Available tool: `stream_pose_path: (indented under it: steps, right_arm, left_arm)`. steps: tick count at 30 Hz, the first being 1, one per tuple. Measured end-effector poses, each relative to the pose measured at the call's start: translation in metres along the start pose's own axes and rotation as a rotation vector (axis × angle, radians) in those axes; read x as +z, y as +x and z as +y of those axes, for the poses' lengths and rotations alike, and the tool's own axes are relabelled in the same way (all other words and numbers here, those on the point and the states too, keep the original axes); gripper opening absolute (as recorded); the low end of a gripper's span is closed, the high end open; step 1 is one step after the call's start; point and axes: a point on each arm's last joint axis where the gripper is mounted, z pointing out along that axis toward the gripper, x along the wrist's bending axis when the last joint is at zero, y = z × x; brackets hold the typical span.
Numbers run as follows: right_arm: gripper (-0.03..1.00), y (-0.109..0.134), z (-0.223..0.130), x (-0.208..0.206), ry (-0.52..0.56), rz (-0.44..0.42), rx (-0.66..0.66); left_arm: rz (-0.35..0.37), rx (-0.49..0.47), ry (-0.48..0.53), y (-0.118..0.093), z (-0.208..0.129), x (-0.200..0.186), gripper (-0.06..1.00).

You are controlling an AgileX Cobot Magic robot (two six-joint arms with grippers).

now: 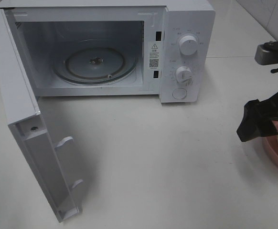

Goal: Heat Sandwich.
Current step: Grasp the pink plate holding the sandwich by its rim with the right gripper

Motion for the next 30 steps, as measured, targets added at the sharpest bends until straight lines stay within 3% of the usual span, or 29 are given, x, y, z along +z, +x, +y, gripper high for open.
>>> stream_pose_path:
  steps: [5, 14, 30]
  right_arm:
    - [0.97, -0.004, -0.001, 0.0, 0.008, -0.04, 0.018]
    - [0.95, -0.017, 0.004, 0.025, 0.132, -0.133, 0.058]
    - [0.93, -0.027, 0.008, 0.068, 0.286, -0.182, 0.064]
  left_arm:
    - [0.0, 0.0, 0.0, 0.0, 0.0, 0.0, 0.99]
    - [0.0, 0.0, 0.0, 0.0, 0.0, 0.0, 0.99]
    - [0.0, 0.0, 0.0, 0.0, 0.0, 0.0, 0.99]
